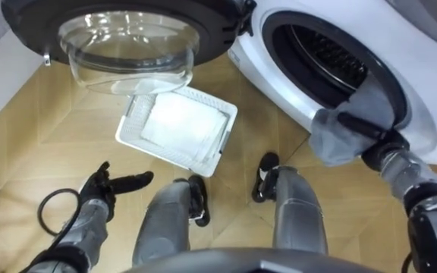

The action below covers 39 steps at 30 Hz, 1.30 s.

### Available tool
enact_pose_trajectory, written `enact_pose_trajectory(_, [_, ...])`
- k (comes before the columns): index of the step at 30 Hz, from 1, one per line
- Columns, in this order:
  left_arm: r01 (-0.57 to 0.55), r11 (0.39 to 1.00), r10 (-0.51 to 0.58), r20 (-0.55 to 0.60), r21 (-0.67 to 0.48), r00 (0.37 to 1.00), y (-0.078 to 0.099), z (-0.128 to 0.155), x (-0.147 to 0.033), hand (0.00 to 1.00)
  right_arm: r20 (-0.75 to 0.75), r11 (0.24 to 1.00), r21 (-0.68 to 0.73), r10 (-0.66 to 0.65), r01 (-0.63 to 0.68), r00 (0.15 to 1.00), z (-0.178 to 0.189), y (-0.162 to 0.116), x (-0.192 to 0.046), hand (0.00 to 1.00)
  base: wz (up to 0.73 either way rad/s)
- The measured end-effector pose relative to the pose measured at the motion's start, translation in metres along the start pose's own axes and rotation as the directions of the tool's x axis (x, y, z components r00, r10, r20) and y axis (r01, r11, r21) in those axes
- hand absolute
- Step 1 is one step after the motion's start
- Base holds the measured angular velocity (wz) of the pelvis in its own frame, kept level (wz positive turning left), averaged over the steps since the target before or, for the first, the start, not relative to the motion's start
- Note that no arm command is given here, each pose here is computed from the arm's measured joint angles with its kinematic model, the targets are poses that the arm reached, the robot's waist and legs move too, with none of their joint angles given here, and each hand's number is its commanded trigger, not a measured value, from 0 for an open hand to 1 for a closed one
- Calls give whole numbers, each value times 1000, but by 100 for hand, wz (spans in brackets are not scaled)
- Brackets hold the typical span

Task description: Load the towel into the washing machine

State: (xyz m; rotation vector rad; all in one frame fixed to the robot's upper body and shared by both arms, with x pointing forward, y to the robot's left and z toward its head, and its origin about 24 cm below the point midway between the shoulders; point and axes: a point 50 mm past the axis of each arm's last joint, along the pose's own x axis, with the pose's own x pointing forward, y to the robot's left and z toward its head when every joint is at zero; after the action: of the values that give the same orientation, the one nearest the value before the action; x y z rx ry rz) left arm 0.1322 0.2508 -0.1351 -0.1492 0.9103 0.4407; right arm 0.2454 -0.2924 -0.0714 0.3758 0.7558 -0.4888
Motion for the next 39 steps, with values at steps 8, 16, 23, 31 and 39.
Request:
enact_pose_trajectory(8, [-80,997,79,33,12,996,10,2,-3,0,-39,949,314,-12,23,999,29,30,1,0,4])
enact_pose_trajectory(16, [-133,989,128,82,64,988,5,9,-4,0,-68,758,652,51,6,996,62,54,-4,0,1])
enact_pose_trajectory(23, [-151,986,146,72,68,987,0,5,-5,0,-83,701,713,50,24,995,72,59,-6,0,0])
enact_pose_trajectory(31, [-162,984,159,45,73,986,-2,2,-5,0,-77,684,729,57,17,995,75,58,-7,0,-2])
enact_pose_trajectory(39, [-155,985,154,18,76,988,-5,-1,-5,0,-74,674,738,61,14,995,77,57,-7,0,-1])
